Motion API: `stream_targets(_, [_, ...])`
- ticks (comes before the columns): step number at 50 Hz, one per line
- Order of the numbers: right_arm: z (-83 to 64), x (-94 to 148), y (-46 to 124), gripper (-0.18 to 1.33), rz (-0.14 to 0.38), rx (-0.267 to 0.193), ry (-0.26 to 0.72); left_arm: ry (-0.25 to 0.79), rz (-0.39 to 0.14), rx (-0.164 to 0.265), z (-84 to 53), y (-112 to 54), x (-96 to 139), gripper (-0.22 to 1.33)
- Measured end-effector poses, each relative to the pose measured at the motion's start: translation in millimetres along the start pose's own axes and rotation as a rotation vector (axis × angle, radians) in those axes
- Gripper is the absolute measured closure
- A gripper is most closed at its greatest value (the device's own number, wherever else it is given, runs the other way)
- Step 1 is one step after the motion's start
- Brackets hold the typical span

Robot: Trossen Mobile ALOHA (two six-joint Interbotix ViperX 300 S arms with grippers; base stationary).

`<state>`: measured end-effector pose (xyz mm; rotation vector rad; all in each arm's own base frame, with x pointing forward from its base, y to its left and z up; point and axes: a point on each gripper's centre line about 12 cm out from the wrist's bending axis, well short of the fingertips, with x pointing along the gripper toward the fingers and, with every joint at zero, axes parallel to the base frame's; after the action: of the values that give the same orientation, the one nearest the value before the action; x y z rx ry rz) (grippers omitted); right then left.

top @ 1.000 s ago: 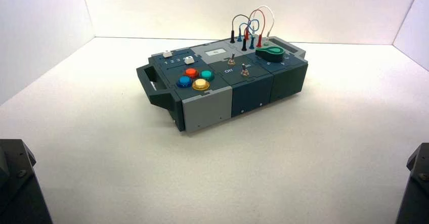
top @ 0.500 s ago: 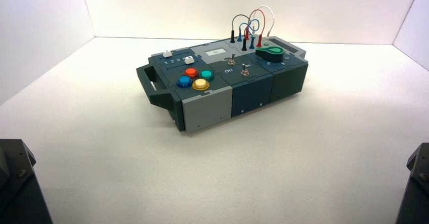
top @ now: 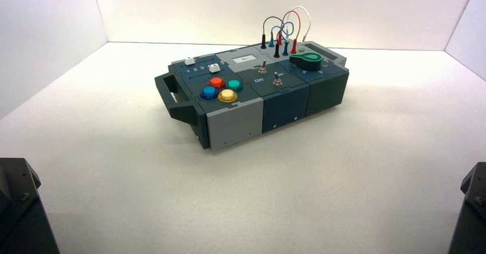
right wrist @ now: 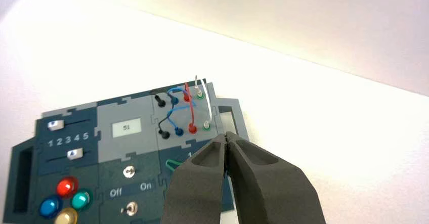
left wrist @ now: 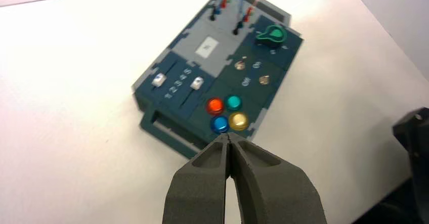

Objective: Rotate the box clockwise.

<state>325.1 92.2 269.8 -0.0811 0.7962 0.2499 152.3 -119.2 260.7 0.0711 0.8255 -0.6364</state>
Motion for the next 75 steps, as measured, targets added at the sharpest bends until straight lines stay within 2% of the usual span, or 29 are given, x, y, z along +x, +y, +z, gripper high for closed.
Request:
stream_targets(10, [24.2, 43.7, 7.4, 1.29, 0.013, -0.002, 0.094, 0.097, -0.041, 0.081, 6.8, -13.6, 24.3, 1.28])
stream_targets(21, [50.3, 84.8, 24.5, 1.29, 0.036, -0.027, 0.147, 0.200, -0.075, 0.158, 5.2, -27.4, 55.7, 1.28])
stream_targets(34, [73.3, 131.5, 45.7, 1.29, 0.056, -0.063, 0.228, 0.303, -0.096, 0.224, 3.7, -38.9, 87.2, 1.28])
stream_targets(40, [77.4, 148.2, 52.5, 1.29, 0.061, -0.074, 0.258, 0.348, -0.113, 0.262, 0.6, -47.9, 100.9, 1.28])
stream_targets(49, [85.5, 167.4, 63.6, 1.29, 0.070, -0.094, 0.289, 0.410, -0.128, 0.298, -7.5, -58.0, 118.0, 1.27])
stream_targets(68, [86.7, 208.3, 72.7, 1.29, 0.077, -0.113, 0.363, 0.491, -0.129, 0.325, -24.7, -62.7, 144.1, 1.27])
stream_targets(75, [86.3, 221.0, 75.7, 1.29, 0.079, -0.120, 0.386, 0.498, -0.134, 0.335, -24.9, -66.3, 147.5, 1.28])
